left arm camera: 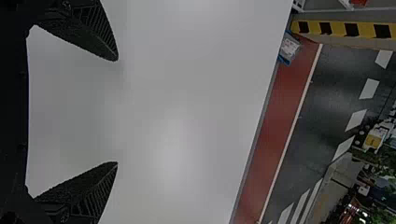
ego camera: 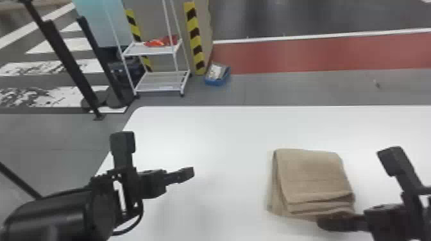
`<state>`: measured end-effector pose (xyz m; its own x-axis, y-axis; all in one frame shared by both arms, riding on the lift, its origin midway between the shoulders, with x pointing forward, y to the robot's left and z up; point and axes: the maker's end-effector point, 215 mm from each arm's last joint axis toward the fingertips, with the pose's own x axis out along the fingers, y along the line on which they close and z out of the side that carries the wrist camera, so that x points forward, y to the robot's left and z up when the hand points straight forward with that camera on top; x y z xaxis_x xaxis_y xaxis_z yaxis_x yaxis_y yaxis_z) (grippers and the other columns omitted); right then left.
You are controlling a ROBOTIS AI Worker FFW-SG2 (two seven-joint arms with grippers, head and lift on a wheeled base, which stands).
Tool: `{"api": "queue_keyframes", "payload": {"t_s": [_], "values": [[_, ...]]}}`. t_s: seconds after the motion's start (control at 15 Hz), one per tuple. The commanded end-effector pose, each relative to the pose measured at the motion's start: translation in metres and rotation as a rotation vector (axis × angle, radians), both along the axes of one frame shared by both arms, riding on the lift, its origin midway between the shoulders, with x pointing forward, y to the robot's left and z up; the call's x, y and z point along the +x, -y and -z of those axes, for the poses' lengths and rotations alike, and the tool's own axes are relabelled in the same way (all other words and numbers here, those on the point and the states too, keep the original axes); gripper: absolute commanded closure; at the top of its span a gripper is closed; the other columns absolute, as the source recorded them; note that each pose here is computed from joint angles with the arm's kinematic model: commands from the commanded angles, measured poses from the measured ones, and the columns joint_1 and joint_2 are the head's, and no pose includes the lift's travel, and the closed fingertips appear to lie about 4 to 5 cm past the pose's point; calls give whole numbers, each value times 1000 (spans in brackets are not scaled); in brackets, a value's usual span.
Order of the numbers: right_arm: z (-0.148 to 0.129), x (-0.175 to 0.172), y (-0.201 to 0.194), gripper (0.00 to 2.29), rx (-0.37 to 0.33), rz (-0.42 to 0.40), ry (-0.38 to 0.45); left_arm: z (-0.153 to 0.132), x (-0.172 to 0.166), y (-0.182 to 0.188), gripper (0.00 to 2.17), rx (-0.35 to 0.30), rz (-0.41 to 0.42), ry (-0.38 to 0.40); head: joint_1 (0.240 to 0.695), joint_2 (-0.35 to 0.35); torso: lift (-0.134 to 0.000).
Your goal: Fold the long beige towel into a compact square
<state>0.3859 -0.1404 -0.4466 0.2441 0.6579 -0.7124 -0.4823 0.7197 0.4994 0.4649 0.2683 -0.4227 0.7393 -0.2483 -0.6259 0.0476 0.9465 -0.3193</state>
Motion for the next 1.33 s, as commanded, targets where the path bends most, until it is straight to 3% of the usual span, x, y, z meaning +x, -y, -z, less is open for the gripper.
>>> {"api": "queue_keyframes", "payload": {"t_s": [0.0, 0.27, 0.47, 0.6, 0.87, 1.27], "values": [[-11, 6, 10, 2047, 7, 23, 28, 0, 0, 3, 87, -6, 1, 0, 695, 172, -124], [-49, 7, 13, 2047, 84, 56, 87, -1, 0, 4, 87, -4, 2, 1, 695, 153, -124], [-79, 36, 26, 2047, 167, 117, 137, -1, 0, 8, 87, -2, 10, 2, 695, 146, -124], [-71, 42, 31, 2047, 206, 132, 118, -1, 0, 8, 87, -2, 10, 2, 695, 132, -124], [-41, 46, 32, 2047, 186, 118, 70, -1, 0, 7, 87, -2, 9, 2, 695, 110, -124], [-23, 36, 39, 2047, 154, 119, 39, 0, -1, 7, 87, -4, 8, 0, 695, 107, -124]]}}
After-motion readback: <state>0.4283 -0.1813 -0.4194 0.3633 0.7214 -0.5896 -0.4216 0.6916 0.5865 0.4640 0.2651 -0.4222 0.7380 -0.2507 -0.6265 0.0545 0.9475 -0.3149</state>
